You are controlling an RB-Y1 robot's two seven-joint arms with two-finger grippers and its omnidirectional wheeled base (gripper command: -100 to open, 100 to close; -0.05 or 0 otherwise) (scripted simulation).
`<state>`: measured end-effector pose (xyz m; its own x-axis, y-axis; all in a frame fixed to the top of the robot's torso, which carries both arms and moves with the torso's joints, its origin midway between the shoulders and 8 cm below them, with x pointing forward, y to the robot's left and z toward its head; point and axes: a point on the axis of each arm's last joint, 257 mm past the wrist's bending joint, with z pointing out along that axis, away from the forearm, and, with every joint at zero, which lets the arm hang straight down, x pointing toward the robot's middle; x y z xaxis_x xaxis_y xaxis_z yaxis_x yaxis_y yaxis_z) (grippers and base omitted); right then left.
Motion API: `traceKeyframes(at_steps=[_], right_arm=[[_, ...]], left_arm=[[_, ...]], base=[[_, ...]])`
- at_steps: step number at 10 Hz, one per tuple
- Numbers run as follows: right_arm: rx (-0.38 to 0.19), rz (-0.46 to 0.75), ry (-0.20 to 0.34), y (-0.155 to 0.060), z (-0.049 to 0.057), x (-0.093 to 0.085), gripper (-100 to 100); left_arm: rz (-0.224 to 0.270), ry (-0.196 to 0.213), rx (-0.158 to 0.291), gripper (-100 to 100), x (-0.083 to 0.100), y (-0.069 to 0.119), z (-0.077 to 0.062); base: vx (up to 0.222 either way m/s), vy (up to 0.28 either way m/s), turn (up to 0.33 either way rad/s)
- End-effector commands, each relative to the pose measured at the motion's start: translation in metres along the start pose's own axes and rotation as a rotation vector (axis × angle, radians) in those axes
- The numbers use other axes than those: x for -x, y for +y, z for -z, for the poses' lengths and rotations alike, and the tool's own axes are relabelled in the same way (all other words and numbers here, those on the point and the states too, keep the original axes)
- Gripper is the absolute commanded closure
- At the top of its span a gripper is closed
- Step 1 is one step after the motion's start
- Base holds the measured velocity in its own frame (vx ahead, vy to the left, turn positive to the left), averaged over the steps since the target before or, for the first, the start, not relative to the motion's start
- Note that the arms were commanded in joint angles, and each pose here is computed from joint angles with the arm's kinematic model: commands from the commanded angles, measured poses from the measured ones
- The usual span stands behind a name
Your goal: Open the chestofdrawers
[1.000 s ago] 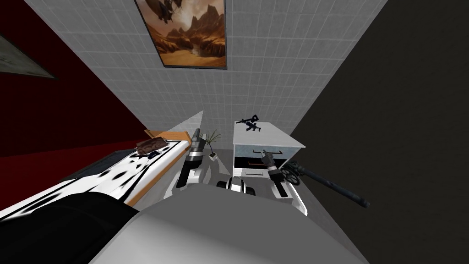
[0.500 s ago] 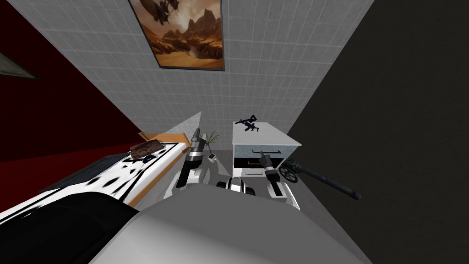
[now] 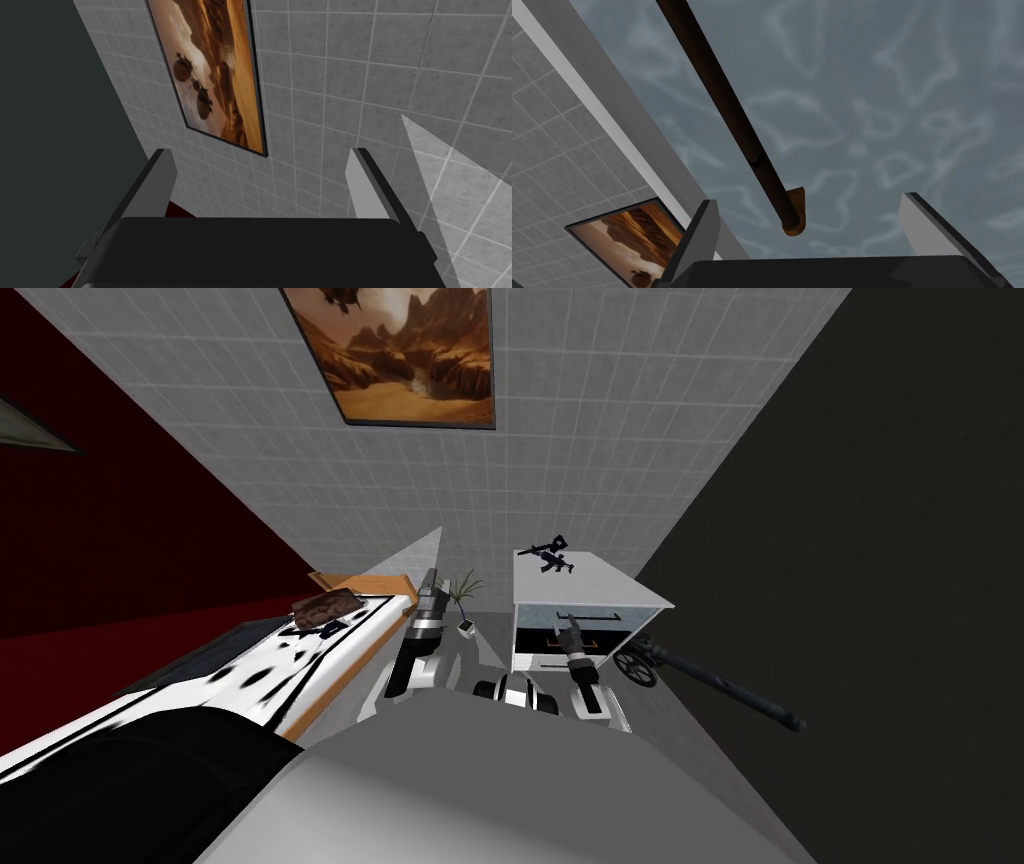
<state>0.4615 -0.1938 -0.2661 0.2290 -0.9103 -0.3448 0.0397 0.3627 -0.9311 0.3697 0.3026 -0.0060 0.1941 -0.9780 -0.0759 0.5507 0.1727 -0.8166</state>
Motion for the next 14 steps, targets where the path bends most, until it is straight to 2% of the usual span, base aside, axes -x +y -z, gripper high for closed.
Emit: traceKeyframes(at_steps=[1, 2, 3, 5, 8, 9, 14], right_arm=[[-0.002, 0.003, 0.008, -0.007, -0.009, -0.001, -100], [-0.003, 0.004, 0.003, -0.005, -0.007, 0.000, -100], [0.000, 0.000, 0.000, 0.000, 0.000, 0.000, 100], [-0.006, 0.004, -0.002, -0.009, -0.006, 0.000, 100], [0.011, 0.001, 0.003, -0.006, -0.006, -0.001, 100], [-0.005, 0.008, -0.001, -0.011, -0.008, -0.001, 100], [-0.014, -0.003, -0.001, -0.022, 0.052, -0.013, 100]], left_arm=[[0.000, 0.000, 0.000, 0, 0.000, 0.000, 0.000], [0.000, 0.000, 0.000, 0, 0.000, 0.000, 0.000], [0.000, 0.000, 0.000, 0, 0.000, 0.000, 0.000], [0.000, 0.000, 0.000, 0, 0.000, 0.000, 0.000], [0.000, 0.000, 0.000, 0, 0.000, 0.000, 0.000], [0.000, 0.000, 0.000, 0, 0.000, 0.000, 0.000], [0.000, 0.000, 0.000, 0, 0.000, 0.000, 0.000]], base=[[0.061, 0.014, 0.039], [0.027, 0.007, 0.005], [-0.038, -0.003, -0.063], [-0.074, -0.014, -0.024], [-0.191, -0.018, -0.001], [-0.090, -0.019, -0.003], [0.016, 0.034, -0.003]])
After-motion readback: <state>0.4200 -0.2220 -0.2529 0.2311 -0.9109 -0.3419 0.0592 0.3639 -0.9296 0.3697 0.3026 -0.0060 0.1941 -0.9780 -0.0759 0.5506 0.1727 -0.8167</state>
